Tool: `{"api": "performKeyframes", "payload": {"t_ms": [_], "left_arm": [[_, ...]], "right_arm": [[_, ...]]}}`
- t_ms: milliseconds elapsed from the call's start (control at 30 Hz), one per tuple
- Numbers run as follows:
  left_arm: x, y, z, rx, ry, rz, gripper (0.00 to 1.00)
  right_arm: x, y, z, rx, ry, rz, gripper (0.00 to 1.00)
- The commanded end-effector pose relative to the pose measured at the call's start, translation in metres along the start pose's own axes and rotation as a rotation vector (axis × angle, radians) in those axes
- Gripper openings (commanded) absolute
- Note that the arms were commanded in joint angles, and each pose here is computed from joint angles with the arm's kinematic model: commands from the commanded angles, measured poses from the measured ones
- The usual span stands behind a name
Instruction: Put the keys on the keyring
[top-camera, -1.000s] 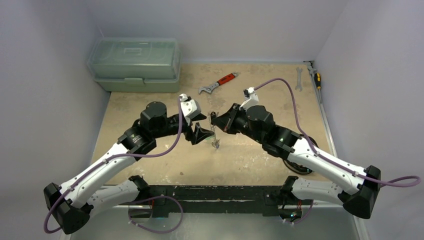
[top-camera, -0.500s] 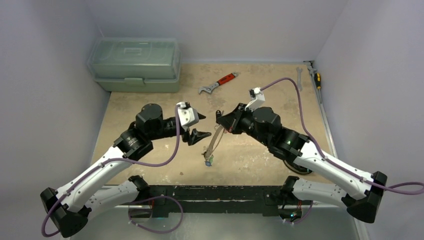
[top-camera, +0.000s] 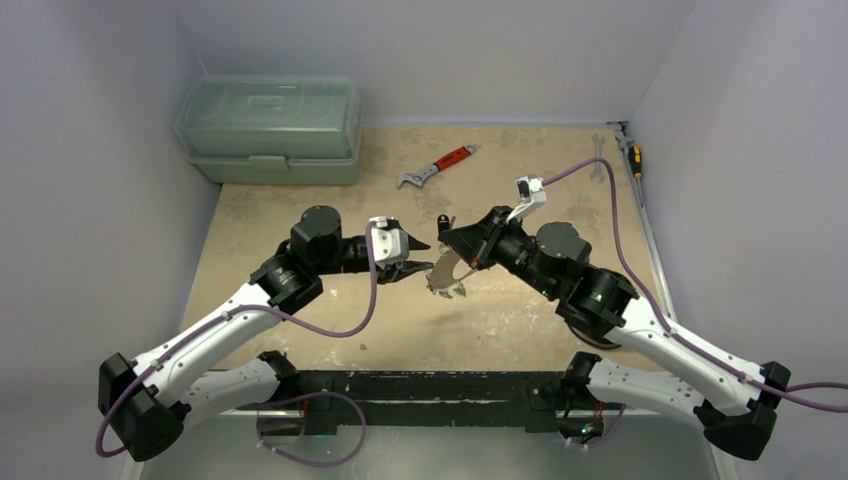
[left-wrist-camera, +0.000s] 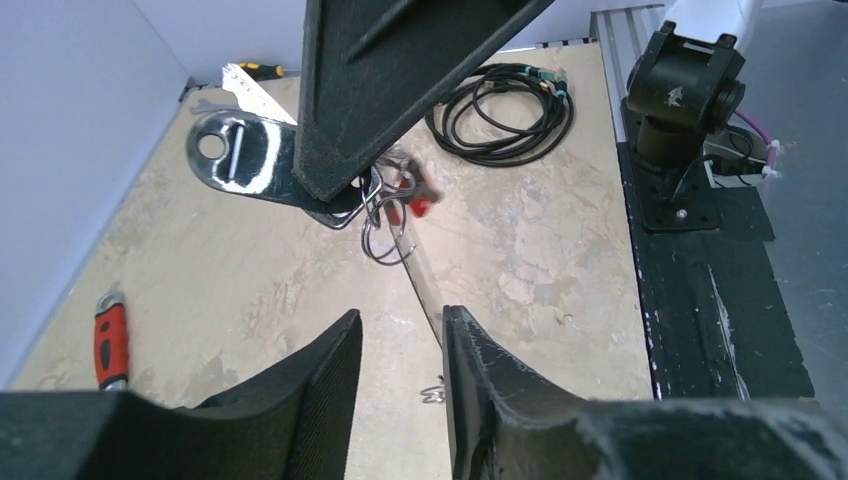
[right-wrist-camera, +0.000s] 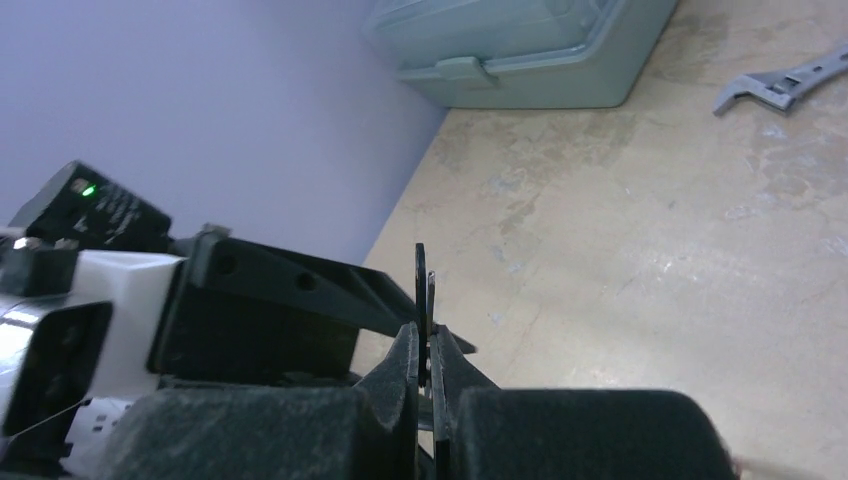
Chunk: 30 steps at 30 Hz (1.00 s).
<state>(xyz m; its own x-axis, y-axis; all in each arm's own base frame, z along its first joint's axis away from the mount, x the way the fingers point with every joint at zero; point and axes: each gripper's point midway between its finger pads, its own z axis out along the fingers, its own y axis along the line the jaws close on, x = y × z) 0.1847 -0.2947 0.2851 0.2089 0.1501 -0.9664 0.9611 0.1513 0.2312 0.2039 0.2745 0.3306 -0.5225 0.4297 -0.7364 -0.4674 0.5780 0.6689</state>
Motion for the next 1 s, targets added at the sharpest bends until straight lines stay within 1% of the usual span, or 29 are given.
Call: {"api": "performKeyframes", "payload": {"t_ms": [0, 133, 300, 433, 467, 533, 700, 767, 967], "left_arm": [[-0.028, 0.003, 0.011, 0.057, -0.081, 0.052, 0.33], [-0.032, 0.002, 0.013, 0.072, -0.104, 0.033, 0.33], [-0.037, 0.001, 0.006, 0.074, -0.119, 0.041, 0.34], [-0.034, -0.003, 0.000, 0.094, -0.086, 0.088, 0.33], [-0.027, -0.005, -0.002, 0.106, -0.055, 0.084, 0.33], [-0.027, -0.005, -0.004, 0.111, -0.041, 0.094, 0.33], [-0.033, -0.002, -0.004, 0.110, -0.042, 0.098, 0.31], [-0.034, -0.001, -0.003, 0.118, -0.045, 0.093, 0.29], [-0.036, 0.002, -0.003, 0.111, -0.055, 0.093, 0.28]], "right_arm": [[-0.013, 0.028, -0.005, -0.139, -0.043, -0.037, 0.00], [-0.016, 0.037, -0.008, -0.185, -0.055, -0.051, 0.00], [-0.017, 0.041, -0.010, -0.207, -0.056, -0.064, 0.00], [-0.017, 0.048, -0.012, -0.246, -0.049, -0.084, 0.00], [-0.017, 0.049, -0.012, -0.250, -0.049, -0.088, 0.00], [-0.019, 0.050, -0.012, -0.252, -0.053, -0.094, 0.00], [-0.015, 0.052, -0.014, -0.271, -0.036, -0.111, 0.00], [-0.014, 0.053, -0.014, -0.276, -0.031, -0.114, 0.00], [-0.013, 0.058, -0.018, -0.304, -0.021, -0.126, 0.00]]}}
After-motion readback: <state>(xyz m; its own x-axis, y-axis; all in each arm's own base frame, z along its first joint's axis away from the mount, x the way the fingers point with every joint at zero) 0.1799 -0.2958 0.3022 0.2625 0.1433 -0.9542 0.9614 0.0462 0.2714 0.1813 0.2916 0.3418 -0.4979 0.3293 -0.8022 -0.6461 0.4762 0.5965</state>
